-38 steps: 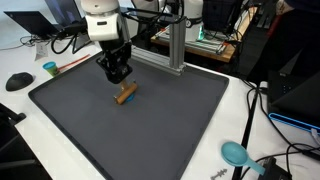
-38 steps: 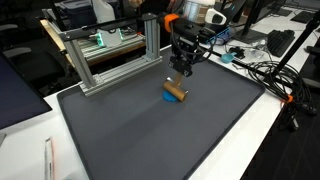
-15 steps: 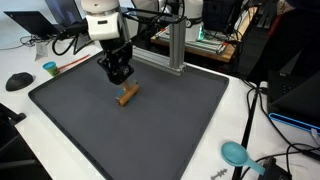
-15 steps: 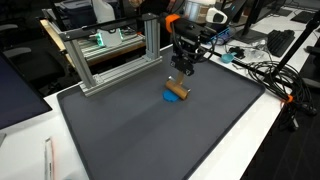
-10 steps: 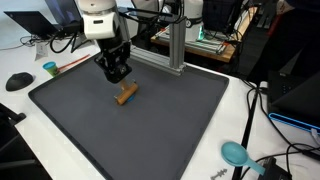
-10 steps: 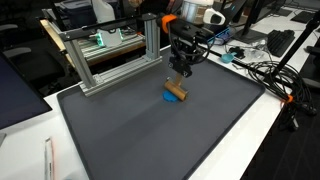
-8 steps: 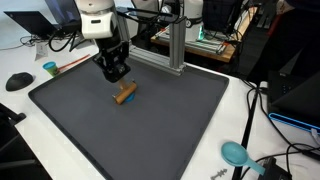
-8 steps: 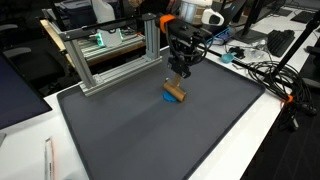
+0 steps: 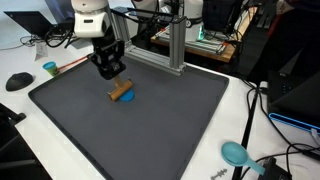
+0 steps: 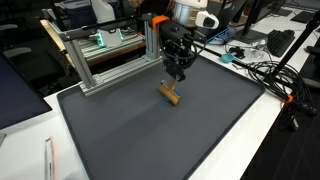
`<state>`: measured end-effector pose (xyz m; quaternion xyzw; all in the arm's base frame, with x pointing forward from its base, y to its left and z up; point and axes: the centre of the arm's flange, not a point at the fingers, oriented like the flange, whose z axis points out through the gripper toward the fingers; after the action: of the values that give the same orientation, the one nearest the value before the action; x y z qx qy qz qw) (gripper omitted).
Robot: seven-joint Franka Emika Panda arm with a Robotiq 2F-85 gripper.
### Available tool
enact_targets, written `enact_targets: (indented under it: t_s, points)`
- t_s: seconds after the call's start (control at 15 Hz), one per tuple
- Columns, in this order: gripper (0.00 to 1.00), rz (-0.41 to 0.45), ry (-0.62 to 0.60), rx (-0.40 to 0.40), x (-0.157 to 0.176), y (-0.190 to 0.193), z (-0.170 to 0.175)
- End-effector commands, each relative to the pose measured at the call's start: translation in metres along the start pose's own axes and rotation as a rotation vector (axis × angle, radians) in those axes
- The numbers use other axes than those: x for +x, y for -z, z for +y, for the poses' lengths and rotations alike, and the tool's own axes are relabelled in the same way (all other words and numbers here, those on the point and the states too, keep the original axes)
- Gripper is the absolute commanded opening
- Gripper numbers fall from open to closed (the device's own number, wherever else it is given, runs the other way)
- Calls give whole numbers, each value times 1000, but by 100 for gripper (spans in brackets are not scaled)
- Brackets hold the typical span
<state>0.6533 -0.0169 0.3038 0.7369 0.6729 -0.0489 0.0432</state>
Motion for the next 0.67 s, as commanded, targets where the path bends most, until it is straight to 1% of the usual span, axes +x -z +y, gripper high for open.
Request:
enact_targets:
  t_s: [0.0,0.33,0.4,0.47,0.6]
  points:
    - [22,-27,-16,39,-6,-39,-4]
    - [22,-48,-20,36,-10,-39,-3]
    - [22,-40,-18,34,-10,-36,-4]
    - [22,32,-1,30,-8,-22,-6]
    - [22,88,-14,-8,-11,4,-8]
